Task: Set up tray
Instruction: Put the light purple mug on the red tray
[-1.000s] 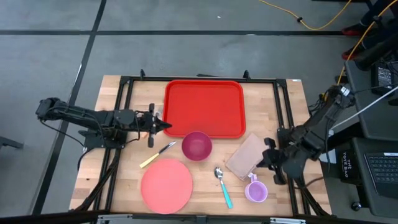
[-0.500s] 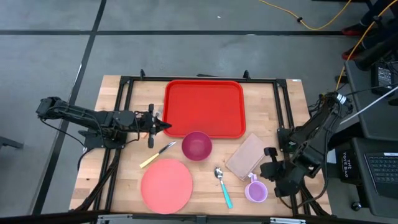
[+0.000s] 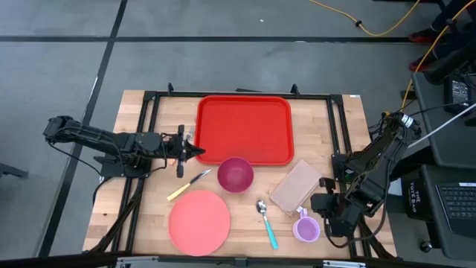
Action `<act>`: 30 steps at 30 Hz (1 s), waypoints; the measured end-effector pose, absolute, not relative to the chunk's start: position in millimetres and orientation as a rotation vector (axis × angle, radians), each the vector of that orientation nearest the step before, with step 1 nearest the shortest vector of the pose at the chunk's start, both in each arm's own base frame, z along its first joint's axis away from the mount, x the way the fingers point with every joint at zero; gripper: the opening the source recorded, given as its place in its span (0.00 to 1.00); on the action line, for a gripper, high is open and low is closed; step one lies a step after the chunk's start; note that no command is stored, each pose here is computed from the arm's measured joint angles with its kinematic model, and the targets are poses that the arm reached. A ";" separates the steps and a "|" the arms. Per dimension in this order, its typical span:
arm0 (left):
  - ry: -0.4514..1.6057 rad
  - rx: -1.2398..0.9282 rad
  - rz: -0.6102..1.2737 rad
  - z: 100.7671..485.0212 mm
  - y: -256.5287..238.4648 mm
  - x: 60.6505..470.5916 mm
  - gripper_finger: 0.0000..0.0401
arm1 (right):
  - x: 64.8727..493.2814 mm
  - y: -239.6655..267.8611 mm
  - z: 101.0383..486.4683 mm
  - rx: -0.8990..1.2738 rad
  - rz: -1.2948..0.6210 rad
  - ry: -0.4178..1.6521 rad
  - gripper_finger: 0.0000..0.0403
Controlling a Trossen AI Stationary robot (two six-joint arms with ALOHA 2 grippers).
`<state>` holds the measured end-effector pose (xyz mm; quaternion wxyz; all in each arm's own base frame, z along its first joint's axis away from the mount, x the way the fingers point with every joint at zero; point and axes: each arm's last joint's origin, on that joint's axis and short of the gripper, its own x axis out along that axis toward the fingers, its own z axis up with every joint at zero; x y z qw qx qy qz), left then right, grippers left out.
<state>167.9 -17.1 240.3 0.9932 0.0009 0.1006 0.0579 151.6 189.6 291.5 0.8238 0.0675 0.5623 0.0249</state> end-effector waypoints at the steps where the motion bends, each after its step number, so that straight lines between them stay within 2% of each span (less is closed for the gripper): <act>1: 0.204 0.002 0.110 240.1 -17.3 167.9 0.01 | 151.7 189.6 291.5 0.149 0.050 1.195 0.06; 10: 0.204 0.001 0.101 240.1 -17.5 167.9 0.01 | 152.8 188.5 291.7 0.206 -0.034 1.151 0.13; 16: 0.204 0.001 0.101 240.1 -17.5 167.9 0.01 | 153.0 188.4 291.8 0.274 -0.081 1.147 0.22; 30: 0.206 0.002 0.100 239.8 -17.5 167.9 0.01 | 151.4 192.9 287.6 0.247 -0.080 1.162 0.43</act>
